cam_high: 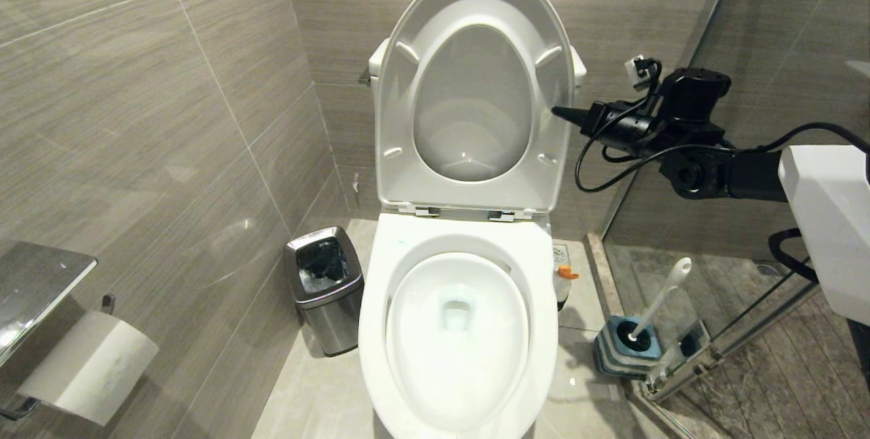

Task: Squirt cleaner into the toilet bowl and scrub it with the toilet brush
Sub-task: Use the right hand to fully open the toilet lid

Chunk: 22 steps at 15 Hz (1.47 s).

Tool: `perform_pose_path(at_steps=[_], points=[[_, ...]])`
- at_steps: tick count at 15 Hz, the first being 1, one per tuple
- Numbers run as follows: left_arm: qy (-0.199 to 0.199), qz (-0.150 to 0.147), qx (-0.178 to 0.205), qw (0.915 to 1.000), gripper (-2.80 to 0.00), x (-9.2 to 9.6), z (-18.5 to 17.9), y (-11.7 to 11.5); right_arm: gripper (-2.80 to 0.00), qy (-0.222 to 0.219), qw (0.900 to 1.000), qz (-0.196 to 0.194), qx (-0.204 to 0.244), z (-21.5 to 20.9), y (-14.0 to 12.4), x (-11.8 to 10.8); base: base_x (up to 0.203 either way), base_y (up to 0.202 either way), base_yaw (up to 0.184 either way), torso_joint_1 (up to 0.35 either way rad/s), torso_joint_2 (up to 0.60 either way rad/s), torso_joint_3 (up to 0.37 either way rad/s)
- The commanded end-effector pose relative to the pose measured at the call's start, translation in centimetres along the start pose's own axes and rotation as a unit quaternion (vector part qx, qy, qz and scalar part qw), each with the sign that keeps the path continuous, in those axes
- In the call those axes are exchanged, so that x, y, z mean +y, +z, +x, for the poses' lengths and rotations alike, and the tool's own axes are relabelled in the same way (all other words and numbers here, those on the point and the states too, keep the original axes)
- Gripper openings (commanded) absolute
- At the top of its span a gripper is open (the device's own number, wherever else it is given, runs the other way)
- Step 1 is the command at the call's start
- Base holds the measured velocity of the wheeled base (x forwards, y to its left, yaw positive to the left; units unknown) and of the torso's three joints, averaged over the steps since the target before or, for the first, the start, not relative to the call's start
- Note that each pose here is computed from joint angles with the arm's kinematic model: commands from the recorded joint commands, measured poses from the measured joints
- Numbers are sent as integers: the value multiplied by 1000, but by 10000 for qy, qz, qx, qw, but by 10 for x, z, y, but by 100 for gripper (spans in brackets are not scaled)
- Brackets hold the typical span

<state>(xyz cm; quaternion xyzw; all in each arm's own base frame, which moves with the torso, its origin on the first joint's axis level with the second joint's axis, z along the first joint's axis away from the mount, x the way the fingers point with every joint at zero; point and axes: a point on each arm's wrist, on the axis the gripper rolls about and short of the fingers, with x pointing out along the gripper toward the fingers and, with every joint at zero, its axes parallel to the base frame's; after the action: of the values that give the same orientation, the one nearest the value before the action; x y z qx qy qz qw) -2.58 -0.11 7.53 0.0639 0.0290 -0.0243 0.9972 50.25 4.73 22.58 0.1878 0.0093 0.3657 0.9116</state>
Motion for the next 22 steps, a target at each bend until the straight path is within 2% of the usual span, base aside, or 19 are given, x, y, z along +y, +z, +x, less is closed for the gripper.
perform_pose_path(at_steps=[1, 4, 6, 14, 18, 22], points=[[6, 12, 10, 10000, -280, 0, 0, 0, -280, -58, 10000, -62, -22, 0, -2, -2, 0, 0, 0, 0, 0, 0], [0, 12, 9, 10000, -280, 0, 0, 0, -280, -242, 9985, -478, -87, 1, -4, -4, 0, 0, 0, 0, 0, 0], [0, 12, 9, 10000, -280, 0, 0, 0, -280, -206, 9959, -780, -400, 1, 2, -2, 0, 0, 0, 0, 0, 0], [0, 28, 9, 10000, -280, 0, 0, 0, -280, -172, 9906, -1159, -707, 2, 4, -2, 0, 0, 0, 0, 0, 0], [-45, 158, 3, 9999, -280, 0, 0, 0, -280, -373, 9865, -1436, -699, 4, -6, -11, 0, 0, 0, 0, 0, 0], [-44, 158, -5, 9999, -280, 0, 0, 0, -280, -321, 9827, -1580, -911, 0, 10, 0, 0, 0, 0, 0, 0, 0]])
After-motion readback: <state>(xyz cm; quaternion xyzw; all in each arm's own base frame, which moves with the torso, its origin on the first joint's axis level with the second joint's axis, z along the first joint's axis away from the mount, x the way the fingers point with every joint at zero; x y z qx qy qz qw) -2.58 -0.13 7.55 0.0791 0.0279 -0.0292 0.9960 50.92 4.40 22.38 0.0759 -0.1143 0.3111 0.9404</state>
